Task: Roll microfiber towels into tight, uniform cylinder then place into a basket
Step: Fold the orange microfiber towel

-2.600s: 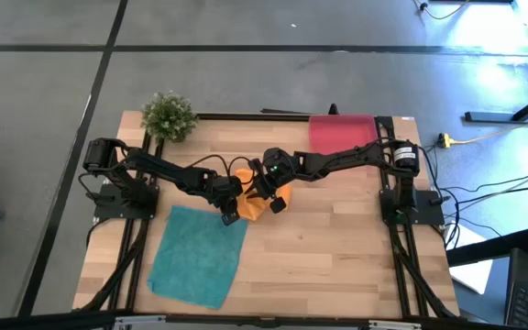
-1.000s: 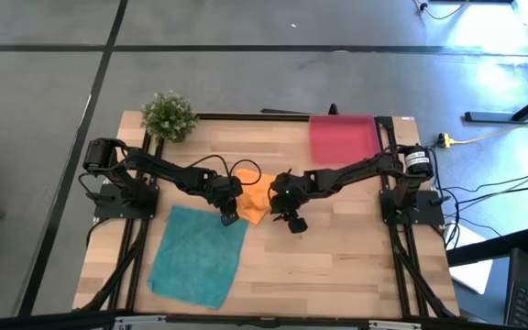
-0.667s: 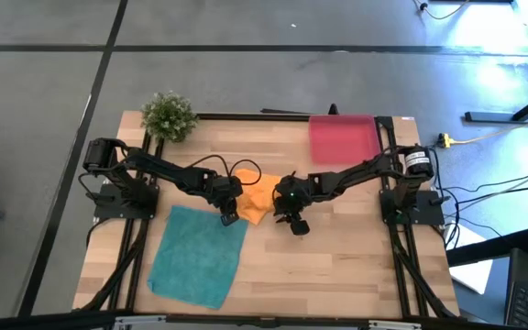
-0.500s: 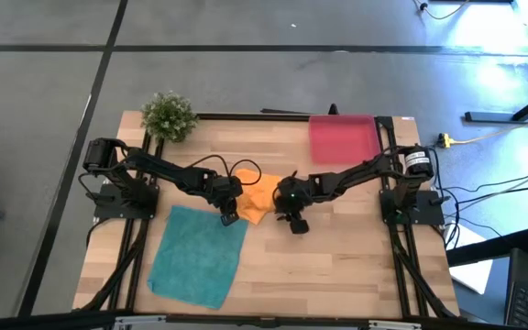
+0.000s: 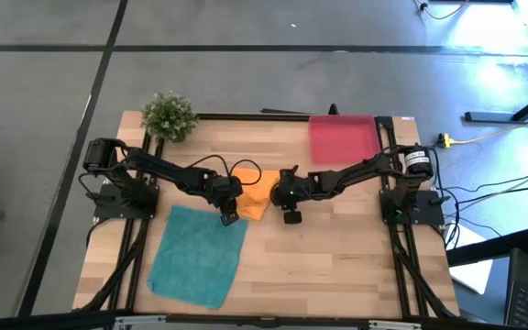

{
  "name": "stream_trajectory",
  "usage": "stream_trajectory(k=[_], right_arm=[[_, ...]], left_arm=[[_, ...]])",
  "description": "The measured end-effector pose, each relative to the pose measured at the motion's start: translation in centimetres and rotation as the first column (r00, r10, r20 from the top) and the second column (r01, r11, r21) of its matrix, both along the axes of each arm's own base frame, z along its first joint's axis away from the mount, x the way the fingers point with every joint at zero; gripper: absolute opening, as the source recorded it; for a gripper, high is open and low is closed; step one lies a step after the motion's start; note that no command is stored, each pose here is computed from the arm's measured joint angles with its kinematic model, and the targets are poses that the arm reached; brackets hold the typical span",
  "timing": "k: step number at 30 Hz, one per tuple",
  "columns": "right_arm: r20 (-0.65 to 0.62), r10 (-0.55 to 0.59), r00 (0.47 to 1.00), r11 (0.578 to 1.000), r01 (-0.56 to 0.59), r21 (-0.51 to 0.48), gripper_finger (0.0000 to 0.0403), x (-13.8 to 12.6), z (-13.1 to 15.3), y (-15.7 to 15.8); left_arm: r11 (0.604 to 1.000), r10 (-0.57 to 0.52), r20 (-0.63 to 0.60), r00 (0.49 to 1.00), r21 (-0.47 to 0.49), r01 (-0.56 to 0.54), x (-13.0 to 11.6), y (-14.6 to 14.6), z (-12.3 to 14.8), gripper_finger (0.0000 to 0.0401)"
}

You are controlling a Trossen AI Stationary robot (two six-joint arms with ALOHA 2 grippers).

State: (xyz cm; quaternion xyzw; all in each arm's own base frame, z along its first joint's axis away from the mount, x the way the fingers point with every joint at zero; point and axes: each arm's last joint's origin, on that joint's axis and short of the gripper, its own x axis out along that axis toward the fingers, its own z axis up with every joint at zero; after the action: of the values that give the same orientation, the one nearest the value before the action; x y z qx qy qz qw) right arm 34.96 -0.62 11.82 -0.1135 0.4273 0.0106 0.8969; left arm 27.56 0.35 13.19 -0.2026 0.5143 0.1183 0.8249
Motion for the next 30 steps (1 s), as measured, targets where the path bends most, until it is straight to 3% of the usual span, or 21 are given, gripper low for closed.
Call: stream_trajectory(k=[11, 22, 30], right_arm=[[0.07, 0.041, 0.997, 0.989, -0.031, -0.143, 0.0122, 2.0, 2.5, -2.3], [0.178, -0.041, 0.983, 0.985, 0.07, -0.16, 0.0122, 2.3, 3.3, -6.0], [0.212, -0.037, 0.977, 0.985, 0.071, -0.158, 0.0122, 1.8, 5.4, -5.7]], left_arm=[[1.0, 0.0, 0.0, 1.0, 0.0, 0.0, 0.0, 0.0, 0.0, 0.0027], [1.0, 0.0, 0.001, 1.0, 0.0, 0.0, 0.0, 0.0, 0.0, 0.0027], [1.0, 0.001, 0.002, 1.0, 0.0, -0.001, 0.0, 0.0, 0.0, 0.0027]])
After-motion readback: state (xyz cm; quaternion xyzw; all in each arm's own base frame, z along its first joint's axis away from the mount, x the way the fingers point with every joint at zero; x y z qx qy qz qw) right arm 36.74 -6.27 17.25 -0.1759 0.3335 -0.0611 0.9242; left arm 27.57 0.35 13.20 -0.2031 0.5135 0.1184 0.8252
